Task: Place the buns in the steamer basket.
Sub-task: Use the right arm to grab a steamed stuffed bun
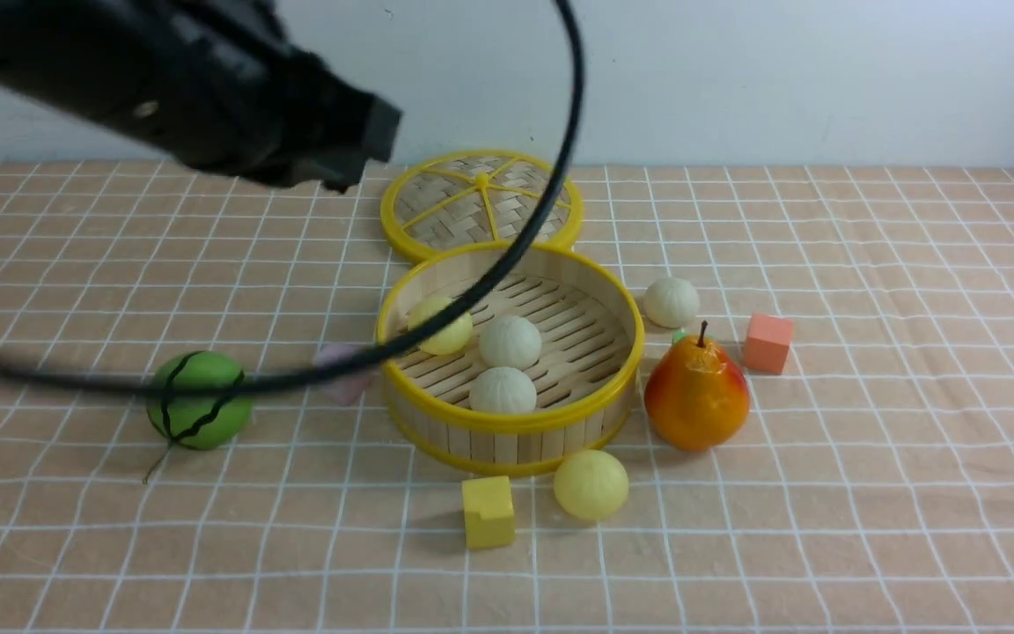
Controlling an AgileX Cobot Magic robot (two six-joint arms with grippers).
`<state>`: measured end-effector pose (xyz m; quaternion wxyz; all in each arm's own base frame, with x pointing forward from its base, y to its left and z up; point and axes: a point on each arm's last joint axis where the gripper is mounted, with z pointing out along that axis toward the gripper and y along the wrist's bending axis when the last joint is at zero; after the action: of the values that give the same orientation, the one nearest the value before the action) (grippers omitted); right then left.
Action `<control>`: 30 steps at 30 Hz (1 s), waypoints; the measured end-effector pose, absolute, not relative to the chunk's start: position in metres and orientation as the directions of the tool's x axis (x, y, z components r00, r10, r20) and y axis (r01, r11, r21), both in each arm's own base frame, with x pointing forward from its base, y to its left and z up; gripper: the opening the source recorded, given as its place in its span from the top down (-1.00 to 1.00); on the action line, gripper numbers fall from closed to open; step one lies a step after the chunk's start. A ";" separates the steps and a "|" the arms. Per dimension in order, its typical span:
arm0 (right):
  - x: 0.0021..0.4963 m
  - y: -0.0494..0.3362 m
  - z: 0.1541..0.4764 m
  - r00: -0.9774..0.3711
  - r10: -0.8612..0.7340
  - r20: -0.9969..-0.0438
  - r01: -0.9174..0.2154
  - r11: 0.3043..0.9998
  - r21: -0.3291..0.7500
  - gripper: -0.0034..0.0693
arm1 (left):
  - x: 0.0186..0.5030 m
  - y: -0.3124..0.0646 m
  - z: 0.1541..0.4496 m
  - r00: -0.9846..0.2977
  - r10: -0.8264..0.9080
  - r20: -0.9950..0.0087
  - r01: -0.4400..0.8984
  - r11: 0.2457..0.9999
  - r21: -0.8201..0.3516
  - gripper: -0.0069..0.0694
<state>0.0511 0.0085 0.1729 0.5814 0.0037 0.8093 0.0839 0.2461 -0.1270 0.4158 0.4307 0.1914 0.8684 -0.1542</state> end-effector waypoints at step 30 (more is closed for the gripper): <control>0.052 0.008 0.174 -0.302 0.105 -0.947 -0.091 0.986 0.138 0.25 | 0.081 -0.037 0.197 -0.321 -0.148 -0.936 0.347 0.901 -0.261 0.85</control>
<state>0.0520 0.0082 0.1740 0.5907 0.0045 0.8026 0.0830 0.0807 -0.0374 0.1970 0.5793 0.0637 0.7840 -0.2136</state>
